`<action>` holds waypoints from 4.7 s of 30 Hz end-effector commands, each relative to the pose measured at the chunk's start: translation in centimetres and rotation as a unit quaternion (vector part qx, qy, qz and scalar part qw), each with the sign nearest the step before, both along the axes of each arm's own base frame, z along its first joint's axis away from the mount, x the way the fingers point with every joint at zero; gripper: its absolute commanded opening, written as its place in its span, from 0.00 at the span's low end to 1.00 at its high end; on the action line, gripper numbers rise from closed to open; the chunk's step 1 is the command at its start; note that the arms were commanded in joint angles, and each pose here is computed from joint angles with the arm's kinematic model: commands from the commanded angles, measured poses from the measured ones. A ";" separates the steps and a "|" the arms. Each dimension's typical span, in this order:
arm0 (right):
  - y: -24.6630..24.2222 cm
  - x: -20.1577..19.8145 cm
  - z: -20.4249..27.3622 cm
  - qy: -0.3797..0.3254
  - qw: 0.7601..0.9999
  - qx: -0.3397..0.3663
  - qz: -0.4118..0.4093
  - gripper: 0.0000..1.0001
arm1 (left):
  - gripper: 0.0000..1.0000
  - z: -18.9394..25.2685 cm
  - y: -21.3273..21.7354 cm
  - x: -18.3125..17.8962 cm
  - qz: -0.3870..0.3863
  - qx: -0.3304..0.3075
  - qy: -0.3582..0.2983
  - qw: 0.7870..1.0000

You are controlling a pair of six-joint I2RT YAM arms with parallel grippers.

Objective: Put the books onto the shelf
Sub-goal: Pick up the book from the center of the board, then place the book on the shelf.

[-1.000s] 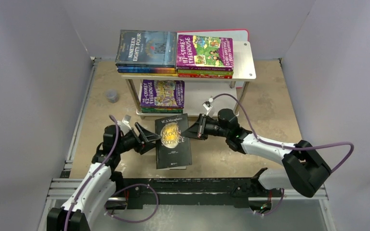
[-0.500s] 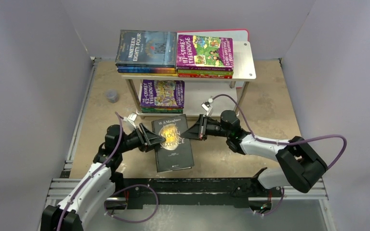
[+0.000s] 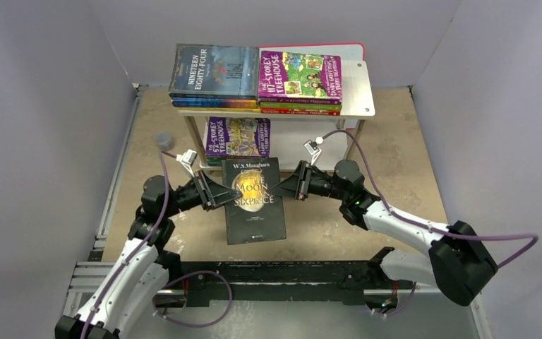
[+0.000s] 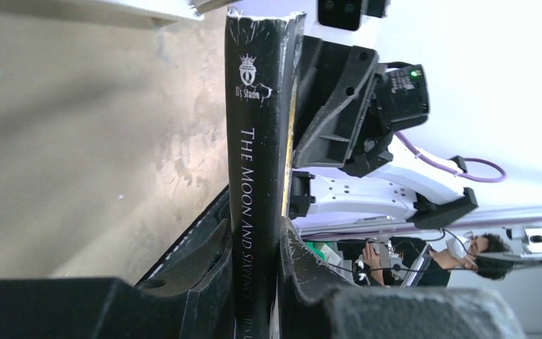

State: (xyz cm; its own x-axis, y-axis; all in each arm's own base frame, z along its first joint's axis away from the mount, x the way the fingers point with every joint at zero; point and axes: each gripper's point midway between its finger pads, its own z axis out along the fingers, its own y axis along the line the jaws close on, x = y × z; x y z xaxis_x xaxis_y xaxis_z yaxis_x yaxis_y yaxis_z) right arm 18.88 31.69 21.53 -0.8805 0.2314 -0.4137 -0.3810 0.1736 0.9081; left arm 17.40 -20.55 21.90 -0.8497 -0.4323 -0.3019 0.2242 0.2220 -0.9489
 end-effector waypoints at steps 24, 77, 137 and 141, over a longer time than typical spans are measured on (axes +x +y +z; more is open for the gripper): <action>-3.6 -4.3 14.9 -0.250 0.966 0.062 -0.015 0.80 | 0.00 29.3 5.0 -3.6 0.165 -0.063 -0.337 0.925; -5.9 -3.7 16.9 -0.262 0.960 0.047 -0.089 0.81 | 0.19 29.1 10.1 21.0 0.531 -0.193 -0.006 0.825; 1.5 7.6 22.8 -0.357 0.919 -0.142 -0.093 0.59 | 0.72 28.1 18.7 11.4 0.548 0.337 -0.136 0.753; 2.3 8.9 22.3 -0.359 0.909 -0.180 -0.106 0.62 | 0.74 28.3 18.5 13.9 0.554 0.359 -0.129 0.740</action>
State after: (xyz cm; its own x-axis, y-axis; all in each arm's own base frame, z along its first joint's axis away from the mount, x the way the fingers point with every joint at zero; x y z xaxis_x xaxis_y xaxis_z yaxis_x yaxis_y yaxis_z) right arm 26.98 33.89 43.04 -0.3728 0.1439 -0.9167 -0.7769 0.4917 0.3932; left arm 29.40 -2.78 48.50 -0.0258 -0.5084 -0.8607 -0.2747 0.8314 -0.4829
